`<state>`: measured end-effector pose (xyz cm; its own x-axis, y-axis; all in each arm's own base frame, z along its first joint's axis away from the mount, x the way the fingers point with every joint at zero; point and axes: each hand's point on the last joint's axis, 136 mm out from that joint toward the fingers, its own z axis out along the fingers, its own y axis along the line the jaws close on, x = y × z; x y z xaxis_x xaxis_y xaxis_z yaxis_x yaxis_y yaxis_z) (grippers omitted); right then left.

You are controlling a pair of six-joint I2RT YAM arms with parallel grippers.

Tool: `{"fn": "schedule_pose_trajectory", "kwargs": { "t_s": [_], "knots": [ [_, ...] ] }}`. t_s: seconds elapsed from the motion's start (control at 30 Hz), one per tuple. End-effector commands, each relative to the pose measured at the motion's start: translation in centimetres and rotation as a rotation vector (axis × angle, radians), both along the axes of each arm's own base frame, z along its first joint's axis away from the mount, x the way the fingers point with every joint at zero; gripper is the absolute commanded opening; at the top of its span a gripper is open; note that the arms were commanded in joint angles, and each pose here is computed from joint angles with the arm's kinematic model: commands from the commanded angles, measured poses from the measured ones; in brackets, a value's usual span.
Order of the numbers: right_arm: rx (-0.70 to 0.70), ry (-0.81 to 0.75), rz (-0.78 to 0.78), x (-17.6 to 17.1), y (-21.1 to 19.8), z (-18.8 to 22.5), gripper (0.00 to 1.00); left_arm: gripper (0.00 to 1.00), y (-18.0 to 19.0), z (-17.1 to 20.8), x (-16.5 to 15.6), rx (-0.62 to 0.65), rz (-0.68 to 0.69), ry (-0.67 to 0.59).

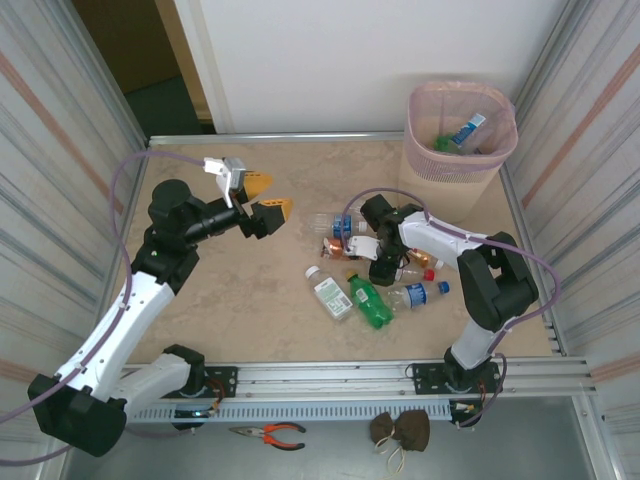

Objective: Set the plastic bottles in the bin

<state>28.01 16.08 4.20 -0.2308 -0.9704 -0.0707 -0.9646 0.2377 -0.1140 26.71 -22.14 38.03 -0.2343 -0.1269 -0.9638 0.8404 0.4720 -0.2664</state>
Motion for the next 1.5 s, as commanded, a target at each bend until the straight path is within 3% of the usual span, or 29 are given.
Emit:
{"fn": "schedule_pose_trajectory", "kwargs": {
  "t_s": [0.0, 0.4, 0.6, 1.0, 1.23, 1.47],
  "knots": [
    [-0.001, 0.02, 0.03, -0.8, 0.1, 0.2, 0.65, 0.92, 0.4, 1.5, -0.9, -0.027, -0.014, -0.054],
    [0.108, -0.075, 0.009, -0.9, 0.8, 6.8, 0.63, 0.92, 0.6, 2.0, -1.2, -0.032, -0.013, -0.062],
    [0.287, -0.129, -0.067, -0.4, 1.8, 12.5, 0.63, 0.92, 0.6, 2.2, -1.2, -0.035, -0.011, -0.062],
    [0.702, -0.336, -0.378, 3.4, 1.8, 27.0, 0.62, 0.92, 0.5, 2.2, -1.1, -0.034, -0.011, -0.059],
    [0.953, -0.436, -0.599, 6.3, -1.0, 36.0, 0.6, 0.92, 0.6, 2.3, -1.1, -0.039, -0.009, -0.058],
    [1.155, -0.558, -0.806, 10.0, -6.3, 42.4, 0.57, 0.92, 0.6, 2.4, -1.1, -0.044, -0.007, -0.059]
  ]
}}
